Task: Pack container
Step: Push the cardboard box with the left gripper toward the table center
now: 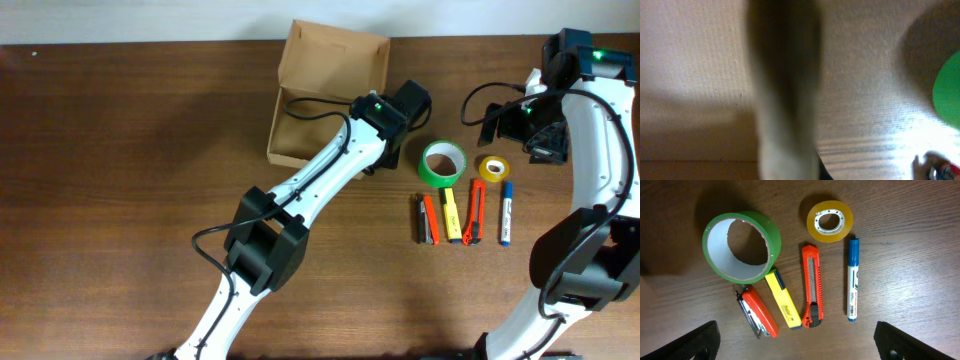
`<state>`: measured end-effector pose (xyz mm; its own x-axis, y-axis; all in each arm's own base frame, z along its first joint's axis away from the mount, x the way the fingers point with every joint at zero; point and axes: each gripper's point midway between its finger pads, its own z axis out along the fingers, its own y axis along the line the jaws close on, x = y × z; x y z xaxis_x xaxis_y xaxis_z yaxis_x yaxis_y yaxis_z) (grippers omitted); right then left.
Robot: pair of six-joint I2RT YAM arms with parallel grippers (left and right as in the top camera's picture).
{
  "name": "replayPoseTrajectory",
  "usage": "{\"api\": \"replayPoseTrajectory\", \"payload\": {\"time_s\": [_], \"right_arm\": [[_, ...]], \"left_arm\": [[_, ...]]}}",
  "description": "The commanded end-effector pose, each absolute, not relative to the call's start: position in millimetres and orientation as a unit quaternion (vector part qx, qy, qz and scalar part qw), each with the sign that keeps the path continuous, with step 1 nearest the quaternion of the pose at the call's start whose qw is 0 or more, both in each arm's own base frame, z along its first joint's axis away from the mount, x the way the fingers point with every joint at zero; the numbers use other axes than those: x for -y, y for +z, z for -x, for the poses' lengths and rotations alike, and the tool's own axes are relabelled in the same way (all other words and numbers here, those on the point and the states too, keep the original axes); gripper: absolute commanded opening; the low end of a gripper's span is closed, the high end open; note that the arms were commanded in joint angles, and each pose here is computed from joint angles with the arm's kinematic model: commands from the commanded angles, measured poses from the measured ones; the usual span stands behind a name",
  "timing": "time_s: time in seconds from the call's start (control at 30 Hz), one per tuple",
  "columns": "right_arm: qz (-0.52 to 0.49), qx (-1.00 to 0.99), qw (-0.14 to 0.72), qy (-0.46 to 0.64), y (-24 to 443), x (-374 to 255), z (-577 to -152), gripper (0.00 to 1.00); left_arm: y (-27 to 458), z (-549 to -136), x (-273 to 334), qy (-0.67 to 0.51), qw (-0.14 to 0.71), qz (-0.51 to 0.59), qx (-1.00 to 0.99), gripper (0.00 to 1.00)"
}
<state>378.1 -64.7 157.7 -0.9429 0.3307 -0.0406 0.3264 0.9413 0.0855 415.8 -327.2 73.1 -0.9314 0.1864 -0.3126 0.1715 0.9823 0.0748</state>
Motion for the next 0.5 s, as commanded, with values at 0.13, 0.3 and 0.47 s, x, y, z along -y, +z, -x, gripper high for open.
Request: {"api": "replayPoseTrajectory", "payload": {"time_s": [0.13, 0.3, 0.47], "right_arm": [[-0.170, -0.984, 0.016, 0.050, 151.8, 60.6, -377.6, 0.99], [-0.170, -0.984, 0.017, 0.050, 151.9, 60.6, -378.0, 0.99], [-0.170, -0.984, 0.017, 0.050, 151.9, 60.6, -378.1, 0.99]], "left_arm": [[70.8, -429.2, 311.2, -0.011, 0.141, 0.004, -0.990, 0.02], [68.0, -421.0, 312.0, -0.027, 0.113, 0.014, -0.993, 0.02], [61.3, -420.8, 311.5, -0.022, 0.109, 0.014, -0.994, 0.01]]}}
